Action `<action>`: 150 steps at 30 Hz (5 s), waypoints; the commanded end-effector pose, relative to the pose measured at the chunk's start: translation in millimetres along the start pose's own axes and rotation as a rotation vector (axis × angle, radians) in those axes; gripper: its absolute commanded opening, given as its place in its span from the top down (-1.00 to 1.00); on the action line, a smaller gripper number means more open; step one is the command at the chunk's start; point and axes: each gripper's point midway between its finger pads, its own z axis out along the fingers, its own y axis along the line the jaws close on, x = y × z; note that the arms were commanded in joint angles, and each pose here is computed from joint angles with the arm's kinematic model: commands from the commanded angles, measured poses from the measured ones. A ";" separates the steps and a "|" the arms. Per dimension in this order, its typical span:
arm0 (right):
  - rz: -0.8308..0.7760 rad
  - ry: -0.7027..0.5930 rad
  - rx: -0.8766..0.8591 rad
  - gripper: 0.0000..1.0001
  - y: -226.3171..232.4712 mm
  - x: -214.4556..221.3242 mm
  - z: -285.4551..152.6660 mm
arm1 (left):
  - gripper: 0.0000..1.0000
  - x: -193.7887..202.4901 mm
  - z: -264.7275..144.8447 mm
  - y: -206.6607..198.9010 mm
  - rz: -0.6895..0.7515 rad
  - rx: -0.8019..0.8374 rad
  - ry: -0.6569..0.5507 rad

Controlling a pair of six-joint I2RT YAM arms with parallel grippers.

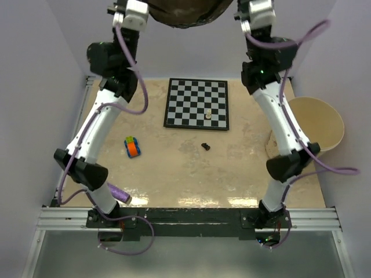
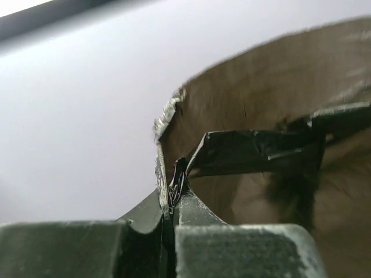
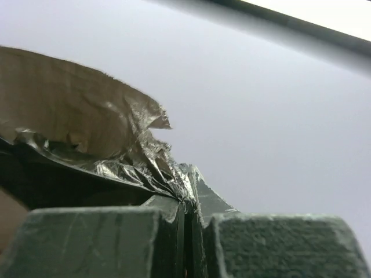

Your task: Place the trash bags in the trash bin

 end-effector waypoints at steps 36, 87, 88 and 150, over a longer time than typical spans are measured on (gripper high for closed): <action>0.240 0.951 -0.619 1.00 117.4 140.0 -298.9 | 1.00 146.7 -279.1 -101.2 -0.070 0.497 0.853; 0.332 1.115 -0.427 -0.70 29.8 -18.2 -346.9 | 1.00 62.9 -255.9 -63.6 -0.014 0.405 0.568; 0.329 1.207 -0.384 -0.68 22.2 -6.2 -357.8 | 1.00 64.7 -252.1 -58.3 -0.033 0.386 0.586; 0.669 1.142 -1.390 1.00 178.9 -47.8 -437.2 | 1.00 -65.1 -102.6 39.4 0.035 0.094 0.191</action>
